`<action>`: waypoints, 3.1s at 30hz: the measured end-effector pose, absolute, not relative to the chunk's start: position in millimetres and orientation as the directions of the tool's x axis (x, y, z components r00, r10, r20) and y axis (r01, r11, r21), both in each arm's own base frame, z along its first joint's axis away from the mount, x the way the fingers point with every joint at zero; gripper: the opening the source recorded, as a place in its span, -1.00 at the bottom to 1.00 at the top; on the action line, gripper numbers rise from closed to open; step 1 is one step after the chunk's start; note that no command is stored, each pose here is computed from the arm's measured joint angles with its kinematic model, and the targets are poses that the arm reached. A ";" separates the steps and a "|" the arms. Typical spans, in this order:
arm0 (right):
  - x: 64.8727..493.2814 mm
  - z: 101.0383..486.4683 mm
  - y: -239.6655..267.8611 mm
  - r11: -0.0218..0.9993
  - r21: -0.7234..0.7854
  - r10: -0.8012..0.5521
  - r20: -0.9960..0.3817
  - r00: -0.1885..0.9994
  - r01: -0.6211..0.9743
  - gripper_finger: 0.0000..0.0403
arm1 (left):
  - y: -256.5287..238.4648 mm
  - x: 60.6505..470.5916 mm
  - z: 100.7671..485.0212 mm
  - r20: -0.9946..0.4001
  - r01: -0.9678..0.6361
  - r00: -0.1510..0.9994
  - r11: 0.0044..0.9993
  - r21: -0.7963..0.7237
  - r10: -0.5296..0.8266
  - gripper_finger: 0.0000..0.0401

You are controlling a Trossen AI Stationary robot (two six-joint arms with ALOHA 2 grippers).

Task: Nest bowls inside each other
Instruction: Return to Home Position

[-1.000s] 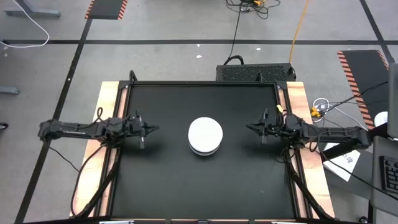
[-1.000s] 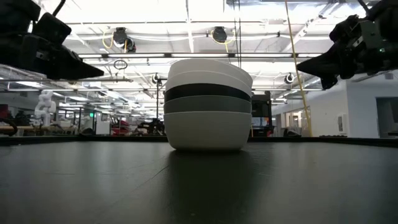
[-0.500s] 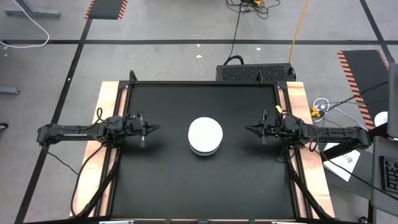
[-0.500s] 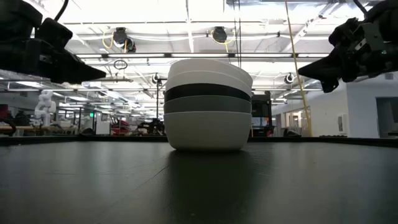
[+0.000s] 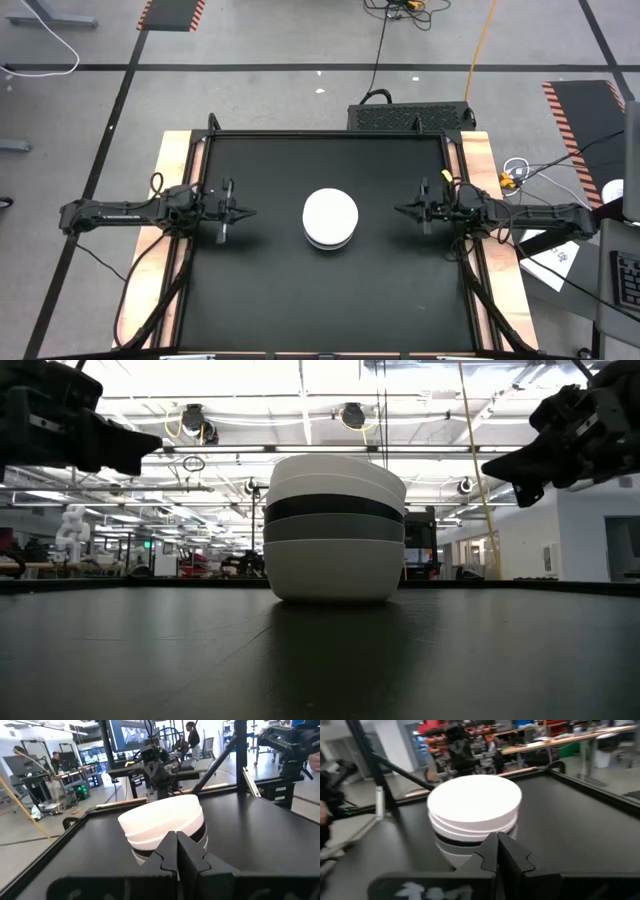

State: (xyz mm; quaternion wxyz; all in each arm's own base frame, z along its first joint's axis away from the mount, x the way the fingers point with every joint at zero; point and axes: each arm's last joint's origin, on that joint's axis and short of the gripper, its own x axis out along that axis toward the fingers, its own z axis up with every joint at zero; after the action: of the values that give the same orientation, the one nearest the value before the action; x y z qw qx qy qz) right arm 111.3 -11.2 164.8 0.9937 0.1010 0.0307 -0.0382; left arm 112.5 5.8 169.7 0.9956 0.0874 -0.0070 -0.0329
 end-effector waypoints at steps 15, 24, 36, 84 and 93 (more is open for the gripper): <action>111.8 164.6 -1.5 0.979 0.201 0.047 -0.070 0.996 -0.032 -1.00 | 6.3 112.5 165.9 -0.030 0.053 0.998 0.988 0.143 -0.049 -1.00; 111.7 162.0 -1.5 0.973 0.229 0.049 -0.097 0.994 -0.025 -1.00 | 4.9 112.3 163.1 -0.059 0.103 0.994 0.987 0.124 -0.096 -0.99; 111.8 163.2 -1.4 0.973 0.229 0.049 -0.085 0.995 -0.028 -1.00 | 7.9 112.5 163.0 -0.062 0.001 0.998 0.995 0.095 0.005 -0.98; 111.8 163.3 -1.5 0.973 0.228 0.049 -0.084 0.995 -0.029 -1.00 | 7.9 112.5 163.2 -0.060 0.000 0.998 0.996 0.094 0.006 -0.98; 111.8 163.3 -1.4 0.973 0.228 0.049 -0.084 0.995 -0.029 -1.00 | 7.9 112.5 163.2 -0.060 0.000 0.998 0.996 0.095 0.006 -0.98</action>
State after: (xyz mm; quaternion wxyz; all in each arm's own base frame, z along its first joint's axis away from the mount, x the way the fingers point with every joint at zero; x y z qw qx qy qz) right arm 111.8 -1.4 163.3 0.9923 0.1140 0.0444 0.0198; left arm 112.5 7.9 163.2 0.9984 0.0473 0.0303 0.0014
